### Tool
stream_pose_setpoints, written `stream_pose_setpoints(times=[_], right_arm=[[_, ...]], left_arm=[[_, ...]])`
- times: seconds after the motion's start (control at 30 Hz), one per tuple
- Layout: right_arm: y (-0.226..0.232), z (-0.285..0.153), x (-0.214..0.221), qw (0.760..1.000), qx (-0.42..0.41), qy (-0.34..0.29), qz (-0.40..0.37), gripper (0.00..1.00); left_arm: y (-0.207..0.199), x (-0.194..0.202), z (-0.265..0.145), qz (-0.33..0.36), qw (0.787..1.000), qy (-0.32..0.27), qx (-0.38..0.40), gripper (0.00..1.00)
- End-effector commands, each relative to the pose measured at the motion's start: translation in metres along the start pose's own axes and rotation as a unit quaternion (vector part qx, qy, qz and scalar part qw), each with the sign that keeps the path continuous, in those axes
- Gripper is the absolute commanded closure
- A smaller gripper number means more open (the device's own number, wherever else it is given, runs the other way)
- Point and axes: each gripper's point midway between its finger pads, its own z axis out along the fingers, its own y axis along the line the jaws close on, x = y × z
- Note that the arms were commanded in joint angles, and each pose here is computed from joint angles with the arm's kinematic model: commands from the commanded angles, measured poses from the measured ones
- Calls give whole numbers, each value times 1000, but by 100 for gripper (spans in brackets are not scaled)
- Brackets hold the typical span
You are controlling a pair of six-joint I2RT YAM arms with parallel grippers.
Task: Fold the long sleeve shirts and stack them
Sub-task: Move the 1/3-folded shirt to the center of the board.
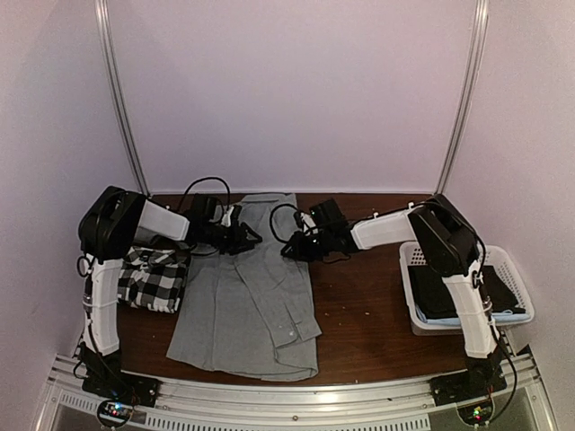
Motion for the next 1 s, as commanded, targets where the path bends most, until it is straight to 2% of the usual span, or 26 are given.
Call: stream_pose_setpoints(times=[0.0, 0.23, 0.47, 0.7, 0.97], right_arm=[[-16, 4, -2, 1000, 24, -5, 8, 77], [-49, -4, 3, 998, 52, -5, 36, 77], [-85, -23, -6, 995, 83, -11, 52, 78], [-127, -51, -16, 990, 115, -25, 73, 78], [-155, -76, -17, 984, 135, -44, 103, 78]], left_arm=[[16, -1, 16, 14, 999, 7, -30, 52], [9, 1, 36, 9, 999, 13, -45, 52], [-14, 0, 74, 6, 999, 17, -43, 52], [-47, -20, 106, 18, 1000, 12, -15, 51], [-82, -54, 116, 48, 999, 1, 22, 50]])
